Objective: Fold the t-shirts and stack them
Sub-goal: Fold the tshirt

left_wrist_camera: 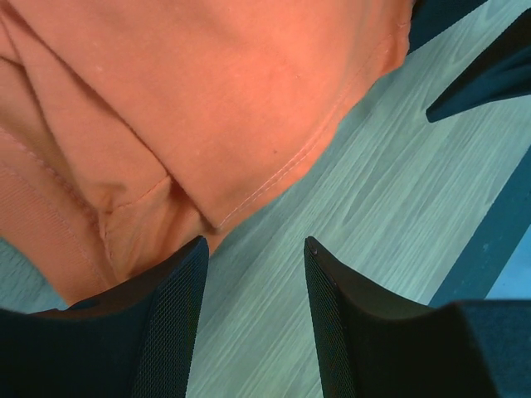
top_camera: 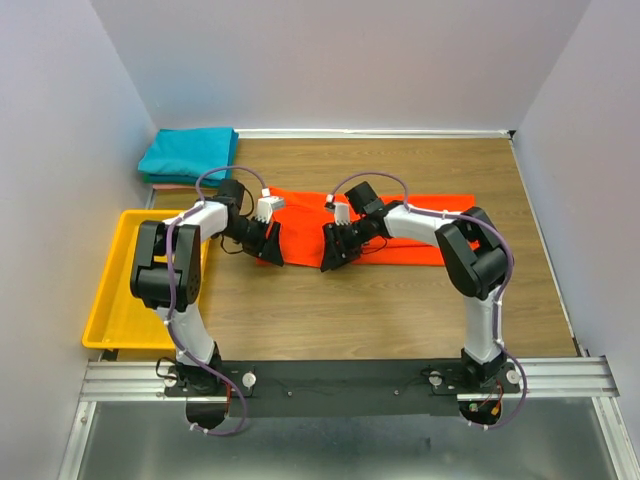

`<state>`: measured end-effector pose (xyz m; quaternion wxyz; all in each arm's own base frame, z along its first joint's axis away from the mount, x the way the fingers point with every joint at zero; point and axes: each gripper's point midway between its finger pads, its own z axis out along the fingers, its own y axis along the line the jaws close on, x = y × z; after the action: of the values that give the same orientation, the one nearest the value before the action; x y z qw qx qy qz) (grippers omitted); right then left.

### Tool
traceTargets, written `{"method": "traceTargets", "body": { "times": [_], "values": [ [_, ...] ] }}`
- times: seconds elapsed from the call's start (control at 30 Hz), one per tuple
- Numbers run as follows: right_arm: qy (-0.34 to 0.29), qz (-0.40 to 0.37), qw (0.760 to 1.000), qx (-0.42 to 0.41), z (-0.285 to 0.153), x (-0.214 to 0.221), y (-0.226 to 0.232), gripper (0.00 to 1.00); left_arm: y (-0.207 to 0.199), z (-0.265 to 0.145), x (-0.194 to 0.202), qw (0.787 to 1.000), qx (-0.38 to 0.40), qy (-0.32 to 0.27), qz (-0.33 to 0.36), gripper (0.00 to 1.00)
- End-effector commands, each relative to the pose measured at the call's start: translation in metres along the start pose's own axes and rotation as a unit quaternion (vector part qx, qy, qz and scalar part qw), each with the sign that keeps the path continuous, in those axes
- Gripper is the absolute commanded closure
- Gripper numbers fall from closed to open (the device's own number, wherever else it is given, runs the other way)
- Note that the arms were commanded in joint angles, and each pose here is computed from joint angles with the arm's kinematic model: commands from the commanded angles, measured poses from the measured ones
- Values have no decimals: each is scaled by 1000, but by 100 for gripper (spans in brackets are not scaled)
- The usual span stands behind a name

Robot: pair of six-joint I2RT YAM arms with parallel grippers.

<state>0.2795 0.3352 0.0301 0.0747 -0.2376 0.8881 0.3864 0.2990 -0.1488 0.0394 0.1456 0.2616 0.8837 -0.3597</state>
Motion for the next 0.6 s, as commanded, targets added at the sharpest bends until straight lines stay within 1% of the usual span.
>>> {"method": "traceTargets", "body": {
  "times": [0.0, 0.03, 0.07, 0.13, 0.17, 0.37, 0.57],
  "values": [
    [-1, 18, 999, 41, 13, -2, -20, 52, 0, -12, -6, 999, -28, -12, 11, 42],
    [-3, 19, 999, 41, 13, -3, -20, 55, 0, -13, -6, 999, -29, -13, 11, 42],
    [-4, 20, 999, 45, 13, -4, -20, 62, 0, -15, -7, 999, -31, -13, 11, 42],
    [-6, 20, 999, 44, 11, -6, -19, 69, 1, -18, -9, 999, -33, -14, 11, 42],
    [-8, 19, 999, 44, 10, -6, -18, 76, 2, -19, -10, 999, -36, -13, 8, 42],
    [-14, 13, 999, 49, 4, -7, -15, 99, 7, -15, -6, 999, -38, -2, -2, 42],
    [-23, 5, 999, 47, -4, -8, -9, 99, 4, -9, -4, 1000, -17, 2, -5, 46]
  ]
}}
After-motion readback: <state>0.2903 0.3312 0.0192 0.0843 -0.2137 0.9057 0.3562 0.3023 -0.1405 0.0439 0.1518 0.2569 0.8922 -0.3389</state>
